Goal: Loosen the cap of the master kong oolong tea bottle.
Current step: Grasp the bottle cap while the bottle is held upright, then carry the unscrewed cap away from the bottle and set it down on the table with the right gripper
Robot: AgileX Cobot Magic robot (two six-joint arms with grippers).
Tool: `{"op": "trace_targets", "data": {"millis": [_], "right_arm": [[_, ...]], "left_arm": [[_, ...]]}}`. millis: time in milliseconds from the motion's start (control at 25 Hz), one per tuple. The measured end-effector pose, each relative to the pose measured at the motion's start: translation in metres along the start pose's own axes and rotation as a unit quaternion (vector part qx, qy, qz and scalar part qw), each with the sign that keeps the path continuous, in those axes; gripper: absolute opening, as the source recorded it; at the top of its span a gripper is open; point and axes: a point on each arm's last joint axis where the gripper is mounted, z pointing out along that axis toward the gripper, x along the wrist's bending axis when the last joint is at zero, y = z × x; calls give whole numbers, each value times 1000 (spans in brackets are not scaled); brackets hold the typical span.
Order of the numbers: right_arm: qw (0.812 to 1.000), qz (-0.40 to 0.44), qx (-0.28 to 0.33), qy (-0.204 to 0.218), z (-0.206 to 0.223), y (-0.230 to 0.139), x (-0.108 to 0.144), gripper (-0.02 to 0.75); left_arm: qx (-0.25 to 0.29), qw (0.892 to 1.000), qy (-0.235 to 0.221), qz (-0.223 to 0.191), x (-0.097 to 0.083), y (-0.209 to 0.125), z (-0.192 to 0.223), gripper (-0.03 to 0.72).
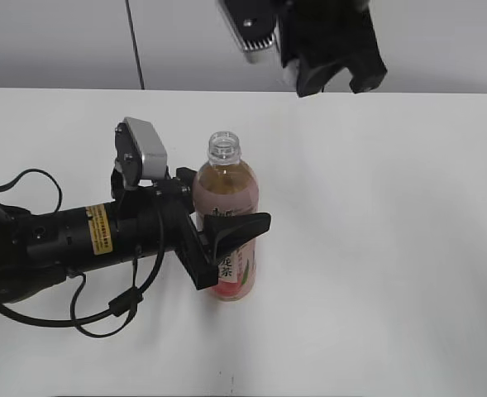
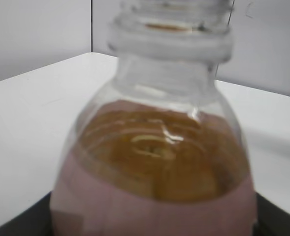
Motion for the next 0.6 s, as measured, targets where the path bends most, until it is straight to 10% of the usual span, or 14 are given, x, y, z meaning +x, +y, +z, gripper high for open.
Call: {"op": "trace_targets", "data": {"millis": [280,600], "right_arm": [[924,376,51,53,33,-64,21,273],[805,560,82,180,90,-87,86,273]], "left_arm": [[0,1000,0,0,0,0,0,436],[0,1000,1,0,0,0,0,436]]}}
